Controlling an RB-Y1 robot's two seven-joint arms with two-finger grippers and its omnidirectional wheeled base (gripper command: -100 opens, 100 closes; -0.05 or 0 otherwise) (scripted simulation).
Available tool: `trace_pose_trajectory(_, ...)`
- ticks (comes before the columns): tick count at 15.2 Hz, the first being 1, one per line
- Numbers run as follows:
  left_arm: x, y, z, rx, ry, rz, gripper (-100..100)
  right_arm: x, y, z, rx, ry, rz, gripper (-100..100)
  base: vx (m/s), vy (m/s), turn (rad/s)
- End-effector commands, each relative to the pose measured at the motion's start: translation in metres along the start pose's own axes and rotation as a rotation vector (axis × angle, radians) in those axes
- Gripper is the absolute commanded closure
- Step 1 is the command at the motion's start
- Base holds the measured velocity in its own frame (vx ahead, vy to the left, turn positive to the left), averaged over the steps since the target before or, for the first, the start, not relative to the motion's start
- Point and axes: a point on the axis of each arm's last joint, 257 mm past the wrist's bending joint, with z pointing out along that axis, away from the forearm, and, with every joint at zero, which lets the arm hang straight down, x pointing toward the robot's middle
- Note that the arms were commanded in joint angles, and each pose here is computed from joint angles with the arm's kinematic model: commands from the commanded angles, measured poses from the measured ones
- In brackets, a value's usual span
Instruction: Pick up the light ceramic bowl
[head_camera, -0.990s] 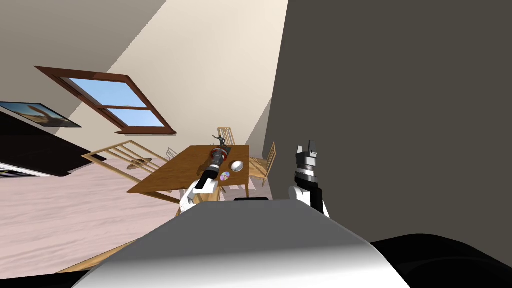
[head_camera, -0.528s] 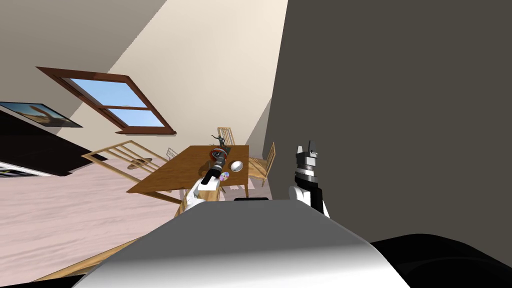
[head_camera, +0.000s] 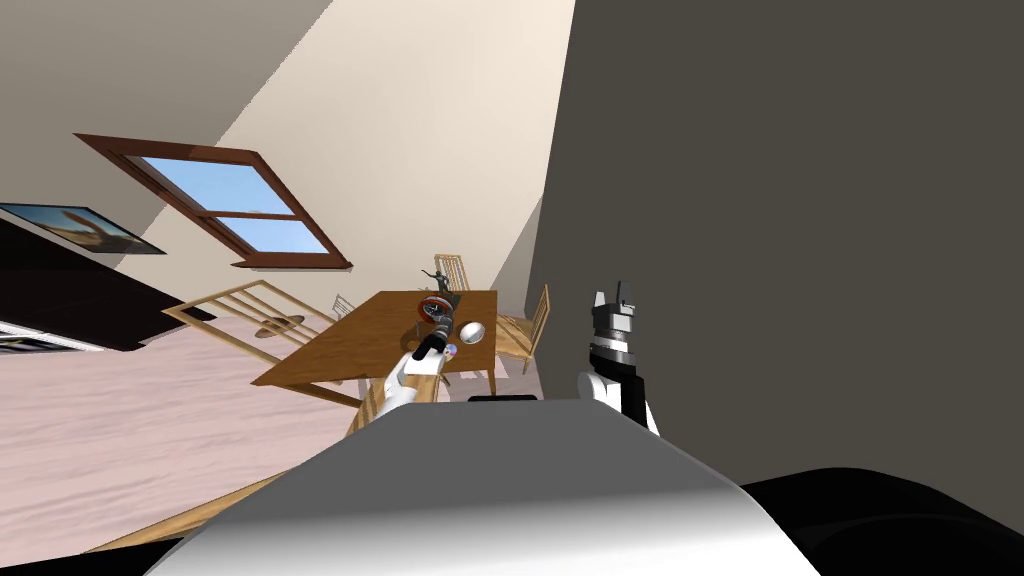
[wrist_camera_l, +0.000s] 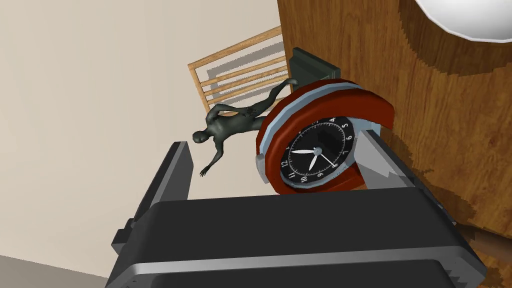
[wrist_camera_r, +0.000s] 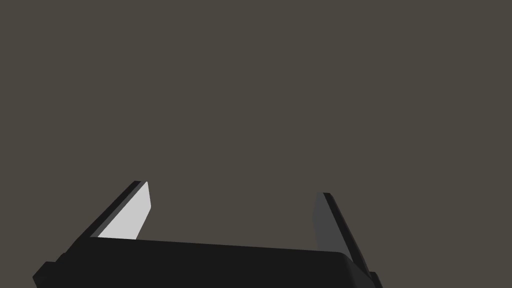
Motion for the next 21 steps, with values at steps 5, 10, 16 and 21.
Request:
trace_pose_trajectory(5,0.009,0.046,0.012,-0.152,0.008,0.014,-100,0.000,0.000,0.000,0.000,0.000,0.000,0,0.005,-0.019,0.006)
trace_pose_trajectory(10,0.021,0.089,0.019,-0.304,0.022,0.031,-100,0.000,0.000,0.000,0.000,0.000,0.000,0,0.006,-0.023,0.006)
trace_pose_trajectory(16,0.034,0.127,0.019,-0.448,0.040,0.046,-100,0.000,0.000,0.000,0.000,0.000,0.000,0,0.006,-0.021,0.005)
trace_pose_trajectory(21,0.042,0.146,0.017,-0.527,0.053,0.056,-100,0.000,0.000,0.000,0.000,0.000,0.000,0,0.007,-0.020,0.003)
